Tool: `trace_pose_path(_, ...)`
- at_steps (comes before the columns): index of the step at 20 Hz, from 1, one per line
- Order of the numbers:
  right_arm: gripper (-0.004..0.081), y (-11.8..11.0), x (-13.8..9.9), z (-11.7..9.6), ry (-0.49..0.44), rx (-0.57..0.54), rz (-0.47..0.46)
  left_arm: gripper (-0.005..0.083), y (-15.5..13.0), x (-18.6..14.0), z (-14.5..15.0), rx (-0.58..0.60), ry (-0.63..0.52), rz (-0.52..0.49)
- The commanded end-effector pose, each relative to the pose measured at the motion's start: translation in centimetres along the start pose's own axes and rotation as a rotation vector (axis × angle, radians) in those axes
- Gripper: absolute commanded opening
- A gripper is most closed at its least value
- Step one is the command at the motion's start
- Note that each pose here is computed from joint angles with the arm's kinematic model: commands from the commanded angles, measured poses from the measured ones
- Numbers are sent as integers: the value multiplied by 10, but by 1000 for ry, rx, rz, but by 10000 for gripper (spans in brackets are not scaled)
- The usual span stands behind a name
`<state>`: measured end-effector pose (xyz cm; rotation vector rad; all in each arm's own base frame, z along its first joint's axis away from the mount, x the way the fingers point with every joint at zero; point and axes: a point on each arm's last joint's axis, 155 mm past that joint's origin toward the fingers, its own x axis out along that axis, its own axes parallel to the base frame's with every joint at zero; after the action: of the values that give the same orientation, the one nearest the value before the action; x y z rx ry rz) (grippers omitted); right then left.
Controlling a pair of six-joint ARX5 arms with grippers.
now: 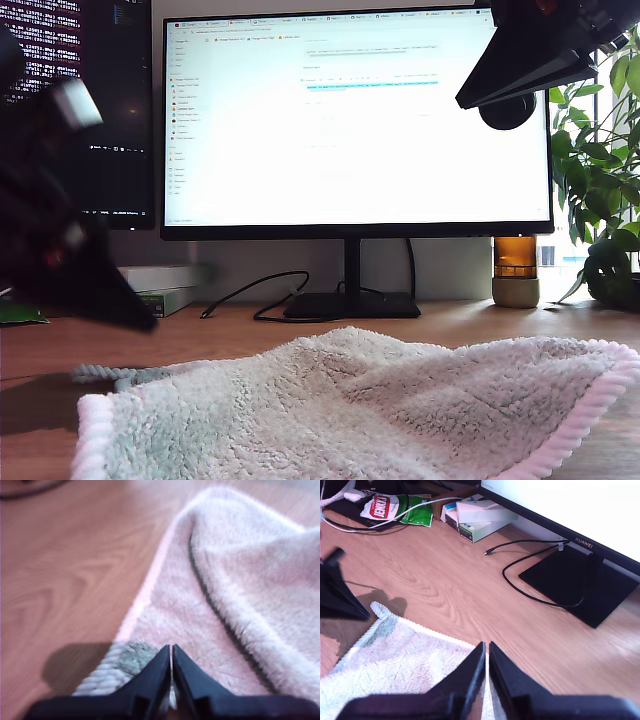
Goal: Fold the tea towel to a neat square and place it to the right
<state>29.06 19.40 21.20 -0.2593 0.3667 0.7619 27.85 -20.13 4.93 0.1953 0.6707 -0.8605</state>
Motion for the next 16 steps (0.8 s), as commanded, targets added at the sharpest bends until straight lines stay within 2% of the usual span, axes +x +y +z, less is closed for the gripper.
trace_pose_path(1,-12,2,2,-7,10,-6,9,-23,-2,8,-10,4,10,-23)
trace_pose_path(5,-12,0,2,-7,11,-54,3,-23,2,18,-27,2,55,-31)
trace_pose_path(10,-12,-4,2,-9,18,-77,-7,-23,22,32,-48,7,136,16)
trace_pose_path(16,-12,-5,2,-10,18,-91,-8,-23,52,39,-33,100,165,109)
